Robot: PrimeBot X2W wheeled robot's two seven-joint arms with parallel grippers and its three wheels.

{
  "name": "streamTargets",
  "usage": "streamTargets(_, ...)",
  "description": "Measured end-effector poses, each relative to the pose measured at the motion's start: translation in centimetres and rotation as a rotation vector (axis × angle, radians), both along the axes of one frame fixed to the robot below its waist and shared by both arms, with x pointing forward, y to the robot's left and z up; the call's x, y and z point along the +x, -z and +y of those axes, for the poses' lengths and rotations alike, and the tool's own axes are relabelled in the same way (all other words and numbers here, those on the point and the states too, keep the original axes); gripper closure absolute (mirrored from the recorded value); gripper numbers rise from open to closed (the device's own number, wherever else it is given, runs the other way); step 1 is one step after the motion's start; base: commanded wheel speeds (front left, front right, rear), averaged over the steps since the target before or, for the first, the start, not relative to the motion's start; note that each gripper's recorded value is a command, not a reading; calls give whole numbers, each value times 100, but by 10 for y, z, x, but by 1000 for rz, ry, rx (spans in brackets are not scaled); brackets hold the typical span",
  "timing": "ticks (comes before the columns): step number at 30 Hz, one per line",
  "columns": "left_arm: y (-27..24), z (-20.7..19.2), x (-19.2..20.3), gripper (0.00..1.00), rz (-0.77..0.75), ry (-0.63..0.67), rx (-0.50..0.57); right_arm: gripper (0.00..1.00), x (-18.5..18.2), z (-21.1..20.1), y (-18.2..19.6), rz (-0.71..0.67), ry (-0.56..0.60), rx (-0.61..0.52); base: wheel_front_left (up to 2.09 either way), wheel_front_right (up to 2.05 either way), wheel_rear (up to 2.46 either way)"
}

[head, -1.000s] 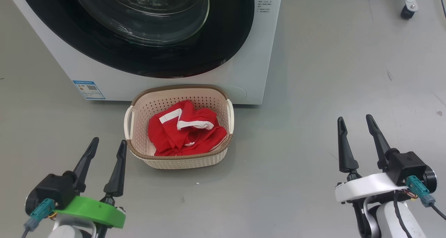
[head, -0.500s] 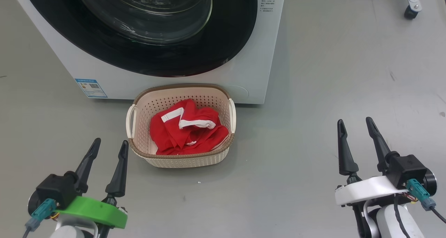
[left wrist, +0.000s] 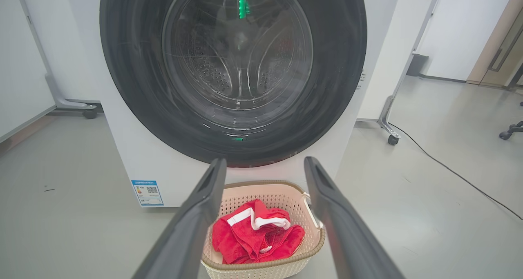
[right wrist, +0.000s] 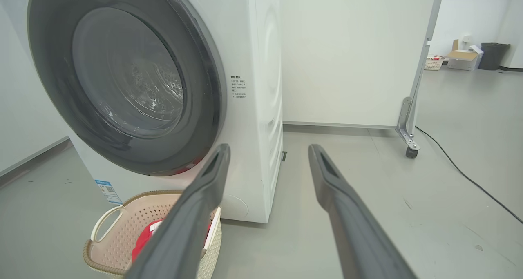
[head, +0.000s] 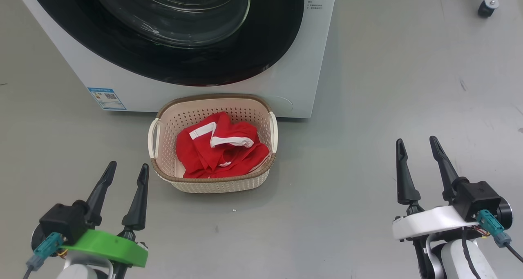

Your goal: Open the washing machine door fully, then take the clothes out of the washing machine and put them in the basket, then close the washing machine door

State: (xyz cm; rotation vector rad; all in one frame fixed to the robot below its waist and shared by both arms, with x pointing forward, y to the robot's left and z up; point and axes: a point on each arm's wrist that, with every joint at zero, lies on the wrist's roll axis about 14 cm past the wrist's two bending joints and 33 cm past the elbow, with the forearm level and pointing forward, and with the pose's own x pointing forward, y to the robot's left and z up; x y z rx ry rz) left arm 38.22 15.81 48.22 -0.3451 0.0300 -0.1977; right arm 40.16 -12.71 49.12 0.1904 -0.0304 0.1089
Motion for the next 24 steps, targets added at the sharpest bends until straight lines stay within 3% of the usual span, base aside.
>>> streamTargets(18, 0, -1, 0, 0, 3, -2, -24, 0, 0, 0, 0, -1, -1, 0, 0, 0, 0)
streamTargets(19, 0, -1, -1, 100, 5, -2, -29, 100, 0, 1, 0, -1, -2, 1, 0, 0, 0)
streamTargets(24, 16, -9, -7, 100, 61, 0, -51, 100, -6, 2, 17, 55, -1, 3, 0, 0, 0)
